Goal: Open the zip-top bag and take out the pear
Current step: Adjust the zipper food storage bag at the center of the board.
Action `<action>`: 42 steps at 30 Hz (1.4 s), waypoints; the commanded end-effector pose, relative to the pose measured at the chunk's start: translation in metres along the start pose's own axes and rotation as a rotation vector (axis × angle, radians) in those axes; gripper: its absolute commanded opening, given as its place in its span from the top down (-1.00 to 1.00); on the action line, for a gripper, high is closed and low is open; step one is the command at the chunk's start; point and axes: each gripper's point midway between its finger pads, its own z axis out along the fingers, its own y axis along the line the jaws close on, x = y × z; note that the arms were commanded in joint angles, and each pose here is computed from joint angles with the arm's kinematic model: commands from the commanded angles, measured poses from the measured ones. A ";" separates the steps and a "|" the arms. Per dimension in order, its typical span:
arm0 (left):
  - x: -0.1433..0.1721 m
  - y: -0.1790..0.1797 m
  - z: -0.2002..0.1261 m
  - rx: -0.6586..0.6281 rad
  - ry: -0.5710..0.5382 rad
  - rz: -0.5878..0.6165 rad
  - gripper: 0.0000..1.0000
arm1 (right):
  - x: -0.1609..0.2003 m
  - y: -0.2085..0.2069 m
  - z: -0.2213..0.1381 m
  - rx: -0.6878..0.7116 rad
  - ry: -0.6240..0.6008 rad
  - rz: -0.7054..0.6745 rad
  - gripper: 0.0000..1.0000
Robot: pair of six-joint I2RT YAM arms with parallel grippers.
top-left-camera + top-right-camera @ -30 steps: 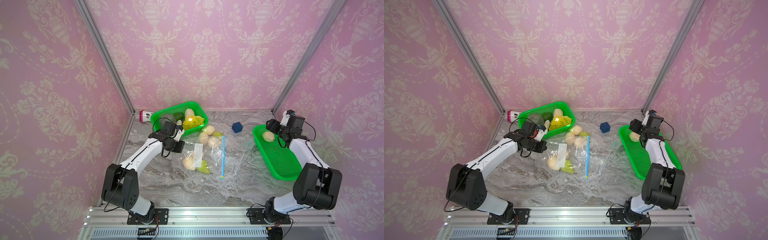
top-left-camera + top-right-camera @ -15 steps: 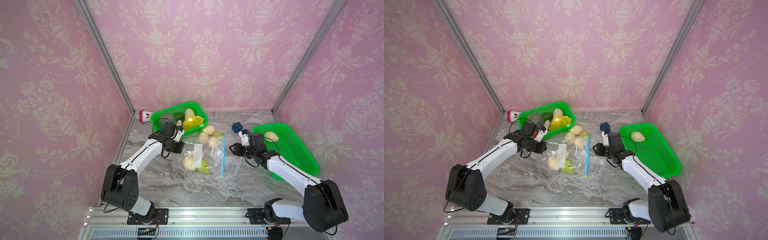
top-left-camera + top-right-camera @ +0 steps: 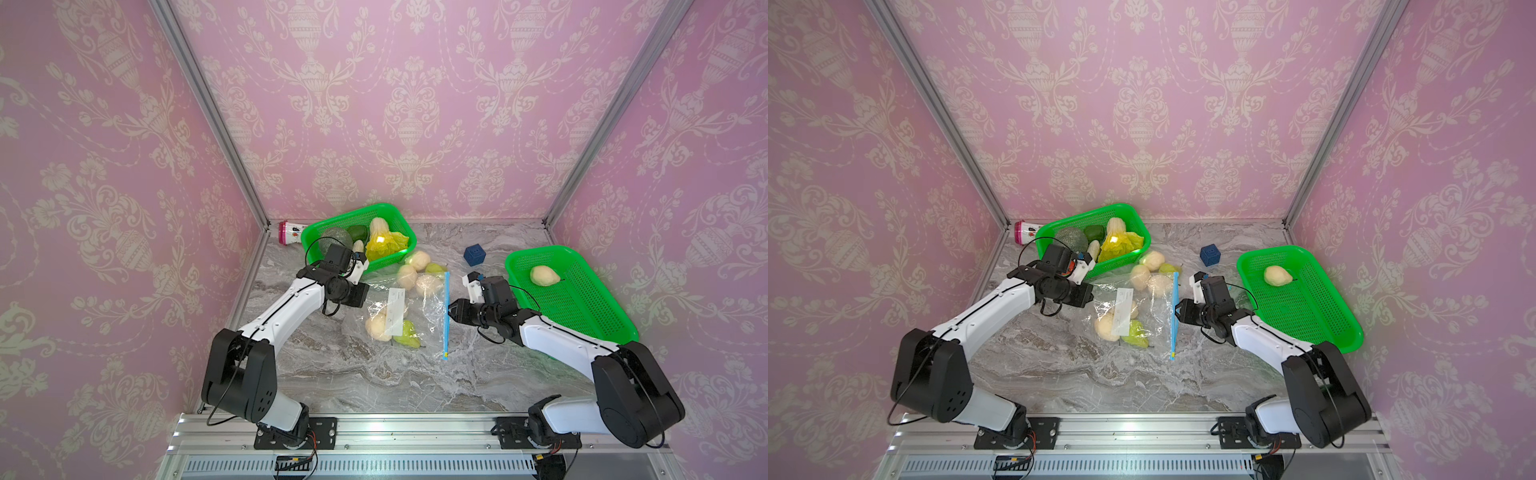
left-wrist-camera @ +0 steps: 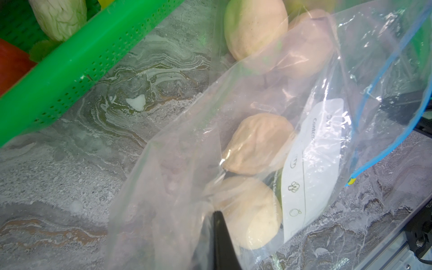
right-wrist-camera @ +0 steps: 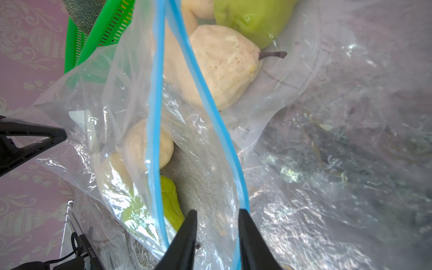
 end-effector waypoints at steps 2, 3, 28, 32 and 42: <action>0.004 0.005 0.000 -0.012 0.013 0.015 1.00 | 0.009 0.011 0.014 -0.077 0.015 -0.030 0.36; 0.005 0.005 0.001 -0.012 0.015 0.013 1.00 | 0.012 0.018 0.016 -0.110 0.022 -0.053 0.35; -0.034 -0.062 -0.053 0.235 -0.138 -0.029 1.00 | 0.031 0.087 0.022 -0.567 -0.042 -0.061 -0.63; -0.041 -0.105 -0.091 0.306 -0.175 0.025 1.00 | 0.029 0.070 0.030 -0.485 -0.055 -0.030 -0.60; -0.031 -0.158 -0.132 0.367 -0.230 0.081 1.00 | 0.014 0.060 0.019 -0.492 -0.147 0.032 -0.65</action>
